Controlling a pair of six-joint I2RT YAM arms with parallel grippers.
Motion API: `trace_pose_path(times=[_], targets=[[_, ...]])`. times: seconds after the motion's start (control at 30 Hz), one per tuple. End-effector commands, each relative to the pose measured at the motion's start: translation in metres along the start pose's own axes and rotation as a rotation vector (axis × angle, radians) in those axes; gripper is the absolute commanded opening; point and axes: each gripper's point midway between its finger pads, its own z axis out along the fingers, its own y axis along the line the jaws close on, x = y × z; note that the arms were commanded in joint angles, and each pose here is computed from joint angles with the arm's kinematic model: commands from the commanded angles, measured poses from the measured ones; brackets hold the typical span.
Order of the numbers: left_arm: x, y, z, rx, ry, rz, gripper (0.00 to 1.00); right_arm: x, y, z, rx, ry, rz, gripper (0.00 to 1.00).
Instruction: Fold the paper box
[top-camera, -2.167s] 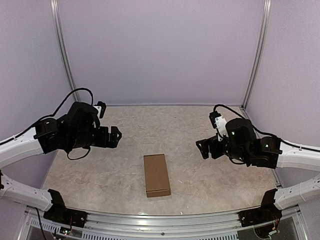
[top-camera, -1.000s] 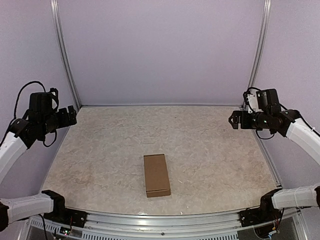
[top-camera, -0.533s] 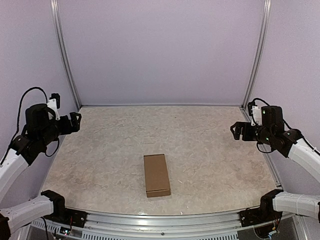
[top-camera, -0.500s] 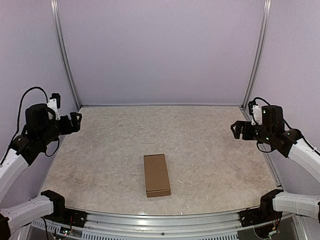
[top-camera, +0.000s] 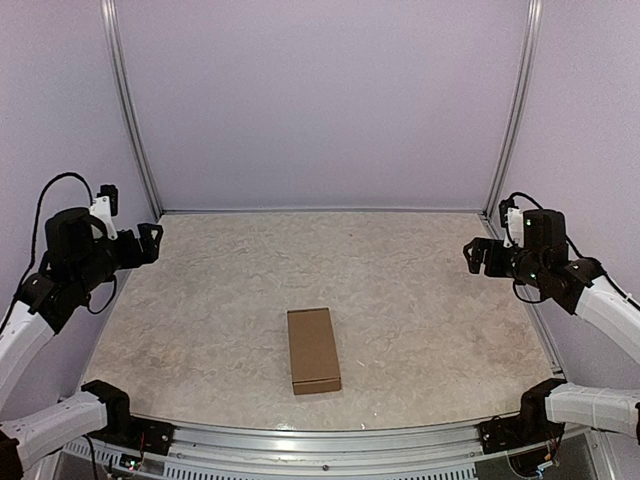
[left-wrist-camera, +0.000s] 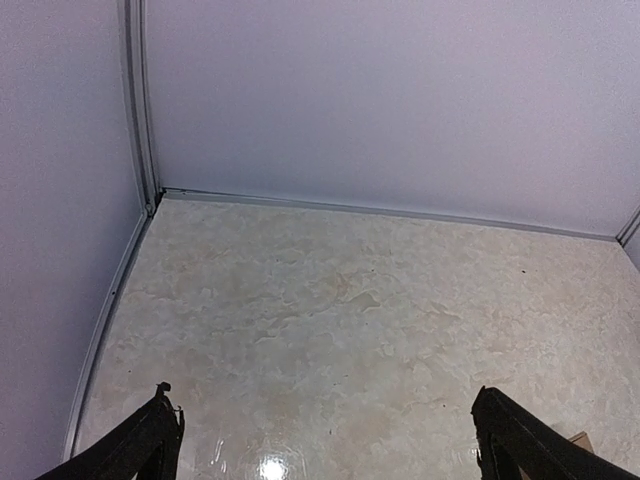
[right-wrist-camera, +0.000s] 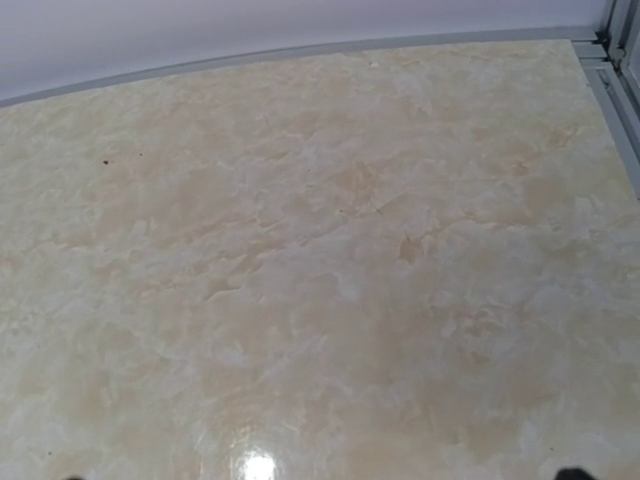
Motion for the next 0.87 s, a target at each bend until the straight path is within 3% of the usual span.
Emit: trace_pose_path(times=[0.0,0.83], targets=[[-0.0064,0.0024,-0.0007,0.020,-0.021,-0.018,0.99,-0.0002,-0.0045,-0.0011,0.023,-0.006,0.011,1.00],[-0.0074,0.0087,-0.0039,-0.002,-0.033,-0.027,0.99,0.0014,-0.0014,0.0014,0.011,0.017,0.019,1.00]])
